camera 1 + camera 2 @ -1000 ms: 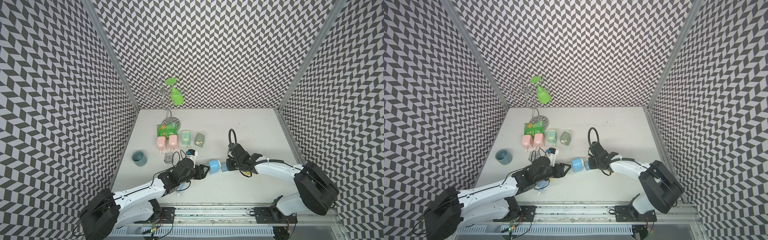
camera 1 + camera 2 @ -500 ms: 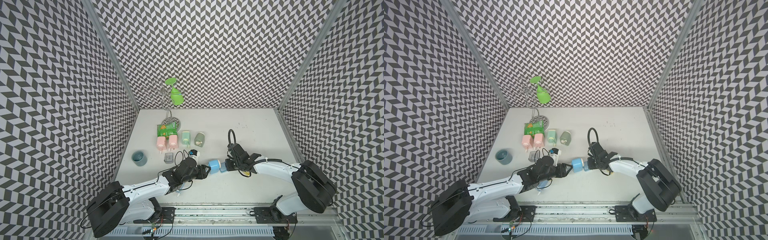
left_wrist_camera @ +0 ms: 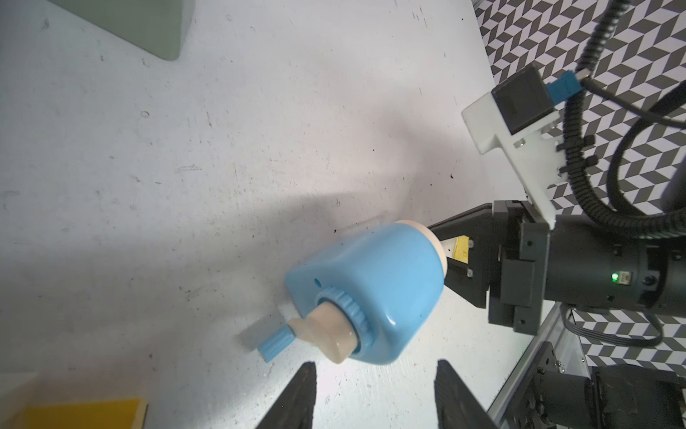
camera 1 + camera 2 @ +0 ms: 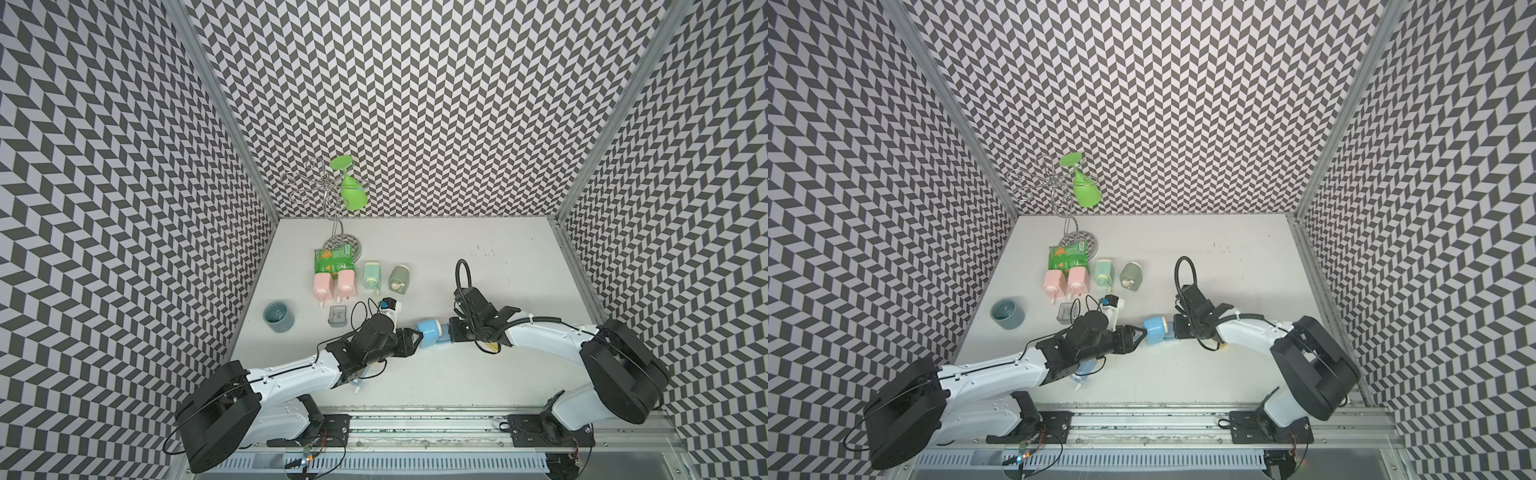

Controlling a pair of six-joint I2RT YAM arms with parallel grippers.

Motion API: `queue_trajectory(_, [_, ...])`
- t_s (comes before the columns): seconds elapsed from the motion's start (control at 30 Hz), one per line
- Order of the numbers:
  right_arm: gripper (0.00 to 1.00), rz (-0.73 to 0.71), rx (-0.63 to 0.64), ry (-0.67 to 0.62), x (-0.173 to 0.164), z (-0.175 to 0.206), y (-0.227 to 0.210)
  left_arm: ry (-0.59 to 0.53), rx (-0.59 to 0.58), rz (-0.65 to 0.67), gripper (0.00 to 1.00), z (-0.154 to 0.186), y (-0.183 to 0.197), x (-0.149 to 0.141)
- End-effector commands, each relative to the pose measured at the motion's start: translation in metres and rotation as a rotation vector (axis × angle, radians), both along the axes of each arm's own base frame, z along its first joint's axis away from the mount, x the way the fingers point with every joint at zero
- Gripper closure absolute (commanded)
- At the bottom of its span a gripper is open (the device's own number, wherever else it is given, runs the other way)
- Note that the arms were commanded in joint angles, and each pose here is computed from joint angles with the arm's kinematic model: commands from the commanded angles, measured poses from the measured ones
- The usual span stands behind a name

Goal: Put the tray back into the pencil sharpener
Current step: Close the container of the pencil sharpener.

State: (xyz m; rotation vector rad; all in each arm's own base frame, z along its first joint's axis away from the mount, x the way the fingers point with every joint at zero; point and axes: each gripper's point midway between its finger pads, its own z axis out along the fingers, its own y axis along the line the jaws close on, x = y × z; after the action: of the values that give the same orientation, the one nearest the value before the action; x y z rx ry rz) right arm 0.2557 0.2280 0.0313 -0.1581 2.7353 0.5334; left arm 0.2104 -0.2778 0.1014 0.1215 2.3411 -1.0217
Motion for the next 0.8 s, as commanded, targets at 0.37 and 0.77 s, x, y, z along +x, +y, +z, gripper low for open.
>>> queue_trajectory(0.37, [0.88,0.015,0.048,-0.038,0.011,0.010,0.019,-0.041,-0.025,-0.031,0.50,0.013,-0.012,0.003])
queue_trajectory(0.77, [0.86,0.061,0.129,-0.016,0.004,0.016,0.035,-0.039,-0.021,-0.044,0.52,0.012,-0.015,0.003])
